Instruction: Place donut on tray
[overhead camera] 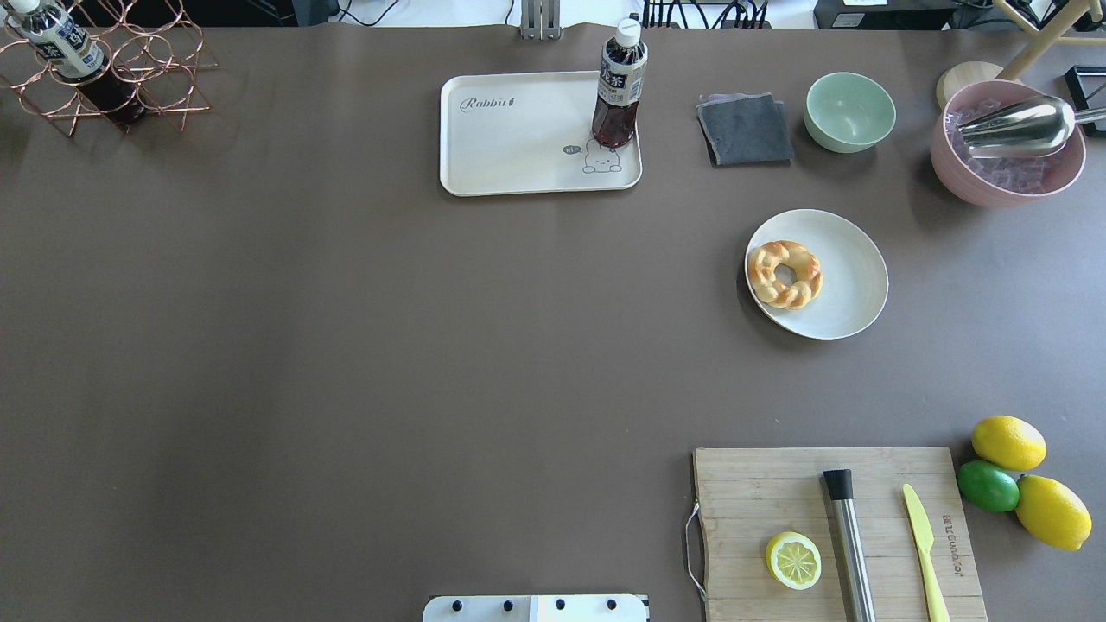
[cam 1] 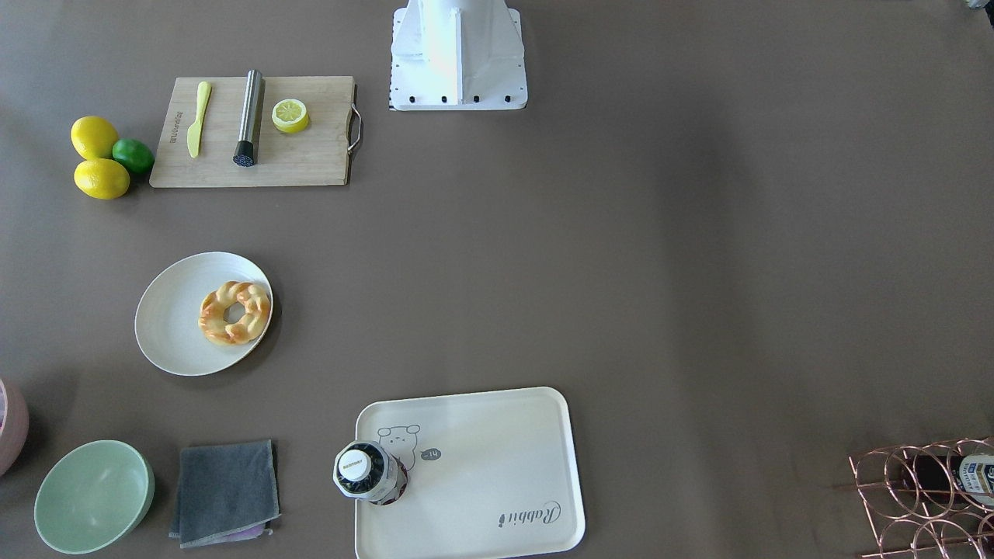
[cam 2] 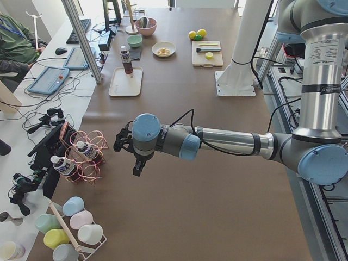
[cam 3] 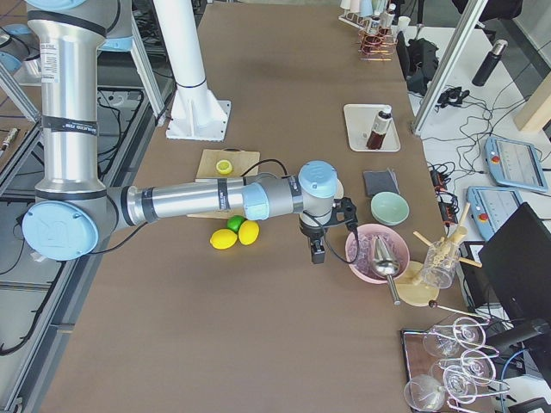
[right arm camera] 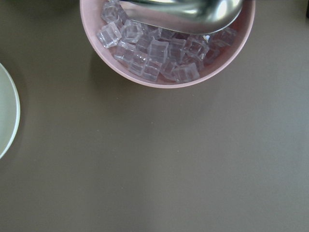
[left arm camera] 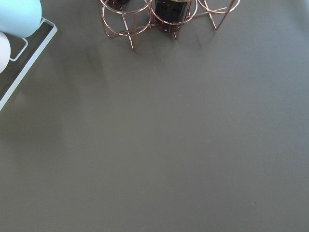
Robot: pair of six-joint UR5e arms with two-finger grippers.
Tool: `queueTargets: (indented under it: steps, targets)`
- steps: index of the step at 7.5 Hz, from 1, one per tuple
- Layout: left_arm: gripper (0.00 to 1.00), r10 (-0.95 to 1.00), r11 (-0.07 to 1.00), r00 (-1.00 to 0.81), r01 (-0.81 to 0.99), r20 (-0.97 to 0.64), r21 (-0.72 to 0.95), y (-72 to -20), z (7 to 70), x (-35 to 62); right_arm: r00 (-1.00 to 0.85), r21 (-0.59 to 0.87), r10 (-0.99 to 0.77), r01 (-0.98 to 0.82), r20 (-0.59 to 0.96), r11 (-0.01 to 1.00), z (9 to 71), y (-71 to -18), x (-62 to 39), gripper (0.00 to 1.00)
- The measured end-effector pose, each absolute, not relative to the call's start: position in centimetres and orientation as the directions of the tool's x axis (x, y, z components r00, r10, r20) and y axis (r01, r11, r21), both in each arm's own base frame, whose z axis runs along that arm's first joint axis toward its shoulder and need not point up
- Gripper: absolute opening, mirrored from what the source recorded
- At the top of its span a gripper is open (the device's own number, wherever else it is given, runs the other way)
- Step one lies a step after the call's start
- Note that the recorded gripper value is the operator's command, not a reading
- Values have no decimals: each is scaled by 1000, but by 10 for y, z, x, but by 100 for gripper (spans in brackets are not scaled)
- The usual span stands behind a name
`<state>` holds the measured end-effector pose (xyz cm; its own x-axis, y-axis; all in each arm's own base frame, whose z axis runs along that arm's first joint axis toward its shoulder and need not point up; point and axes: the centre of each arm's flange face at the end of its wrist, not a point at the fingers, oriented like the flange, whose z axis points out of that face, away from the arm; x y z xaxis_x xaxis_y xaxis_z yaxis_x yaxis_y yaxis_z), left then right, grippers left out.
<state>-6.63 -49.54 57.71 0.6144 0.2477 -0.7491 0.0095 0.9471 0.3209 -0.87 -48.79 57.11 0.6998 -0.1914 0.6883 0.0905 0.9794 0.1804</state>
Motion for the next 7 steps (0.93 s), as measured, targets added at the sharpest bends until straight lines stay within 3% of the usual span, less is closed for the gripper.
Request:
queueTargets:
  steps: [5,7]
  targets:
    - [99,180,962,559,71,-810,263,-539,513,19,658,135,-103,2,746,991,541,-513,-160,96]
    - [99,165,962,529,100,-832,254,-539,500,46,640,120,-67,-39,765,992,532,-511,-213,83]
